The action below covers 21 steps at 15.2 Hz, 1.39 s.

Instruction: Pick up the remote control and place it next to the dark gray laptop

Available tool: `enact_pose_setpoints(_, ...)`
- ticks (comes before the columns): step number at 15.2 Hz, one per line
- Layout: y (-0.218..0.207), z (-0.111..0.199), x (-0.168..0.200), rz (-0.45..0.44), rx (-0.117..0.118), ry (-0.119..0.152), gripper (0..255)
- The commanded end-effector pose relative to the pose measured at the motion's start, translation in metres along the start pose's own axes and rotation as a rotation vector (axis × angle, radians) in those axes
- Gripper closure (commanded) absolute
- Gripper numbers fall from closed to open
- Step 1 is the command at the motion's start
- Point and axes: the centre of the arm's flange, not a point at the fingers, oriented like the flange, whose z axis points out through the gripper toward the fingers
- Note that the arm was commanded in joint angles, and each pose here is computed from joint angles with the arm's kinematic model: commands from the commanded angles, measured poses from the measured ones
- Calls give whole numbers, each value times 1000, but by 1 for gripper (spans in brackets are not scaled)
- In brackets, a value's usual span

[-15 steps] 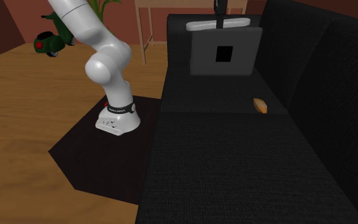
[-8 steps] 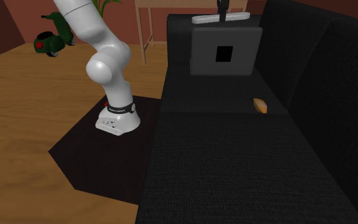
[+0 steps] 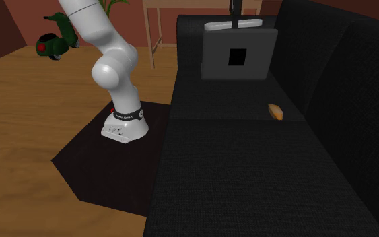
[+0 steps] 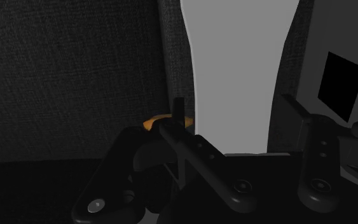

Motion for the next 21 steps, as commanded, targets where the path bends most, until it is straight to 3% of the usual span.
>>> enact_pose_setpoints(1,0,10,-2,0,0,1,255)
enact_pose_setpoints(21,-1,116,-7,0,0,1,255)
